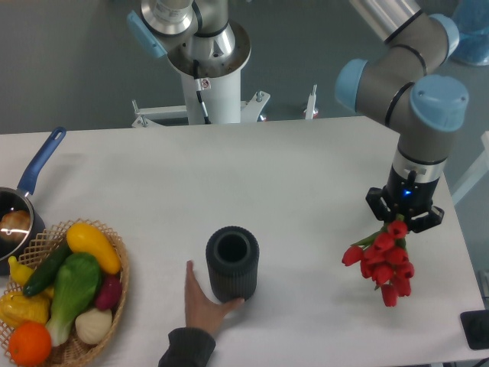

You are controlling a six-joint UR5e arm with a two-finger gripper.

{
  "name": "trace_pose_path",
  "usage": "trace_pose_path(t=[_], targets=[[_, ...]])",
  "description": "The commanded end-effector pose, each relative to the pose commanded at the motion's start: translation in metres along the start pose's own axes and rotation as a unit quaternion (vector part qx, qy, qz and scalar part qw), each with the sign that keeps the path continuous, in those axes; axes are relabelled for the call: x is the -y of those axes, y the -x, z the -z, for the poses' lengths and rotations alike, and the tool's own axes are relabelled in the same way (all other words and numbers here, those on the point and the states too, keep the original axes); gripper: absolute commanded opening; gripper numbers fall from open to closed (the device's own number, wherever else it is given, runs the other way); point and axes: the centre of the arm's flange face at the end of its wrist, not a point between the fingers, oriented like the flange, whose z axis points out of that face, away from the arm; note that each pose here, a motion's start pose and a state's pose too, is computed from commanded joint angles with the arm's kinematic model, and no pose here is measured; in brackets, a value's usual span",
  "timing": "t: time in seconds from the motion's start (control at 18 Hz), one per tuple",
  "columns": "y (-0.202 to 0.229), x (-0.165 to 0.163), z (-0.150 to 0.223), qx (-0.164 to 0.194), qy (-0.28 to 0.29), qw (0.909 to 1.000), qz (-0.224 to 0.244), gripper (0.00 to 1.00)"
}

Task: Place the flowers on the table
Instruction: 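Lower the held red tulips toward the table with the gripper, then open the gripper to release the tulips onto the table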

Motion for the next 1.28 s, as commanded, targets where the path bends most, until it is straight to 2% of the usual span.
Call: trace_pose_path(t=[0.22,0.28,0.33,0.44,0.5,0.61,0.78,0.94,1.17,1.28], targets=[[-0.013,-0.005,-0.025,-0.016,0.031,0.9994,-0.005,0.01],[-0.016,-0.001,-0.028,-0.017,0.035,0.9992,-0.009,0.08],[-0.016,-0.001,-0.028,-0.017,0.035,0.9992,-0.009,0.18],[-0.016,-0.001,-0.029,-0.017,0.035,0.9992,-0.009,0.52],[-0.016,0.000,-0.030,-0.019,0.034,0.9992,-0.010,1.00],[-0.016,0.002,-0.030,-0.017,0.033,0.9993,-0.011,1.00],[-0.010,0.001,-0.021,0.006,0.026,0.9996,-0.010,1.00],[-0.005,-0.007,-0.016,0.010,0.016,0.9998,-0.003,1.00],[0.019,-0.030,-0.001,0.009,-0.047,0.9986,0.025,1.00],[0.022,-0.035,-0.001,0.010,-0.045,0.9987,0.021,1.00]])
